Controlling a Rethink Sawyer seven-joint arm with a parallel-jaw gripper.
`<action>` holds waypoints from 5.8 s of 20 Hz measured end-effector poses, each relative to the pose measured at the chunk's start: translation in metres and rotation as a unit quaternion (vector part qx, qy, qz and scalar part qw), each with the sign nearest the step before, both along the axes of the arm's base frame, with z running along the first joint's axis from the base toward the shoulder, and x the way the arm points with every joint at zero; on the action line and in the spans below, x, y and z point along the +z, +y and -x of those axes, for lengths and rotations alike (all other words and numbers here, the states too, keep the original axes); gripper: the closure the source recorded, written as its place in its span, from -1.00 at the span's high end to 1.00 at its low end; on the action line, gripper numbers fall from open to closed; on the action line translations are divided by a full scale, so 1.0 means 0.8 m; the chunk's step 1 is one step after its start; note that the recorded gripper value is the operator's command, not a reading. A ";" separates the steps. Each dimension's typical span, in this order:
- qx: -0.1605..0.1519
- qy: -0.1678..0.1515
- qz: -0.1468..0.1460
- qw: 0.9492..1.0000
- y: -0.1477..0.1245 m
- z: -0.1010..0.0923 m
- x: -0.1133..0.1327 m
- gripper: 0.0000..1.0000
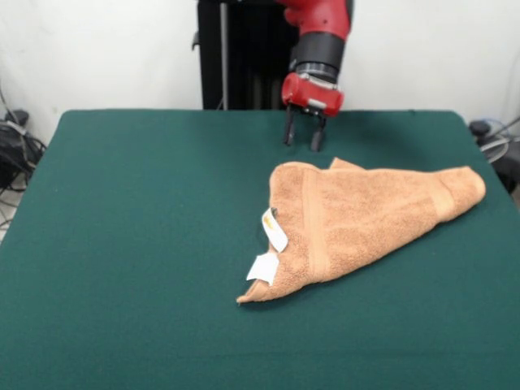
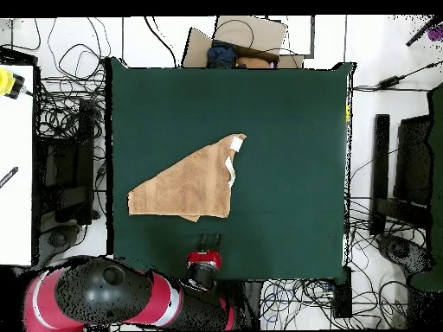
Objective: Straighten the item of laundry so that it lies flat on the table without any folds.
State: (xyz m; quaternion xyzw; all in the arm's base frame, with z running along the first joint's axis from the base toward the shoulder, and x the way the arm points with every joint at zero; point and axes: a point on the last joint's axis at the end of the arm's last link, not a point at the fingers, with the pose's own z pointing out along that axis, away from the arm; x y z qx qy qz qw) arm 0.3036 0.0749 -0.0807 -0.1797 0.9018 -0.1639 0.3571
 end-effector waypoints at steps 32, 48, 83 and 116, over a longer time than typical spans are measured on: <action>0.003 -0.061 -0.022 0.998 0.022 -0.059 0.039 1.00; 0.004 -0.072 -0.026 0.997 0.026 -0.070 0.046 1.00; -0.007 -0.070 -0.030 0.997 -0.004 -0.086 0.011 1.00; -0.025 -0.038 -0.031 0.998 -0.013 -0.088 0.013 1.00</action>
